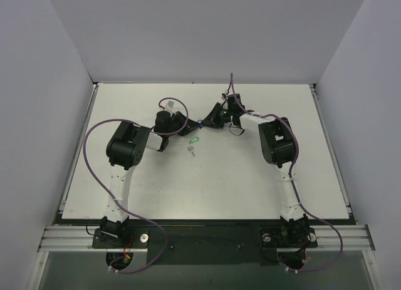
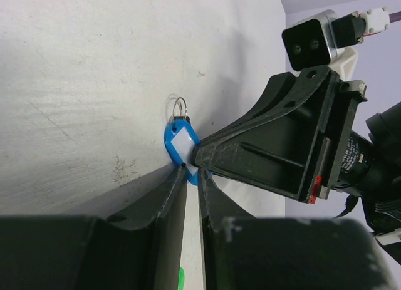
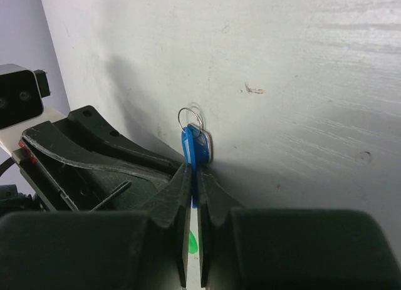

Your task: Remove the keys from the keyring

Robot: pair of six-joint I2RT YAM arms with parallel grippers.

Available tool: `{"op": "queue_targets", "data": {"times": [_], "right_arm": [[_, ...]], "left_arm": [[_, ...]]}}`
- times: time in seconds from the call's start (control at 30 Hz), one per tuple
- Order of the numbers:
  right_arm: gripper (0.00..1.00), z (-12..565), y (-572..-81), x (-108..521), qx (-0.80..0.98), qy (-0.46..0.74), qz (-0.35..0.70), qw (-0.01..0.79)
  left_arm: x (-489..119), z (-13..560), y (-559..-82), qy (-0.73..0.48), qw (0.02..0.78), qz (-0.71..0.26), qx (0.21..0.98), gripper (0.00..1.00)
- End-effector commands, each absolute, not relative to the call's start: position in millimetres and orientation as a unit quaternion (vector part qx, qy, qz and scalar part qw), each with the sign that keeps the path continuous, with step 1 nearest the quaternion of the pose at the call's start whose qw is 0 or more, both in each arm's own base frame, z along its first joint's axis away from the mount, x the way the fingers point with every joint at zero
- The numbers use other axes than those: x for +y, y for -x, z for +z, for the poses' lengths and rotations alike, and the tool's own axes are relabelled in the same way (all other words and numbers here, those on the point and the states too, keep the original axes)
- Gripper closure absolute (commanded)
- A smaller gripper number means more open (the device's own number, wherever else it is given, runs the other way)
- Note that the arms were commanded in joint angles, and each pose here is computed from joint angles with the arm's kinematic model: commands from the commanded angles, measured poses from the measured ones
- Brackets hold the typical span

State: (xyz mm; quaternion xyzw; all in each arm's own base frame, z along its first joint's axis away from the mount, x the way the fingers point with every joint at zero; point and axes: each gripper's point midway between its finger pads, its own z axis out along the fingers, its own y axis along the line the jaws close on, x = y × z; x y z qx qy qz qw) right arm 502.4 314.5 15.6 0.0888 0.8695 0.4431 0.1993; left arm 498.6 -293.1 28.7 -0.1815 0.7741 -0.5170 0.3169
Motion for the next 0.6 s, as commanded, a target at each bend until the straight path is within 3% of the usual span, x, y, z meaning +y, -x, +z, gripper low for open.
{"op": "queue_targets", "data": {"times": [0.0, 0.07, 0.57], "right_arm": [[1.0, 12.5, -498.0, 312.8, 0.878, -0.083, 0.432, 0.188], [1.0, 16.8, -498.3, 312.8, 0.877, -0.081, 0.435, 0.189], [1.0, 96.0, -449.6, 307.9, 0.885, -0.008, 0.421, 0.198]], "left_arm": [[-292.9, 38.1, -499.1, 0.174, 0.325, -0.531, 0.763, 0.76], [-292.2, 44.3, -498.2, 0.172, 0.327, -0.533, 0.761, 0.76], [-273.2, 130.0, -453.9, 0.117, 0.33, -0.53, 0.772, 0.43]]}}
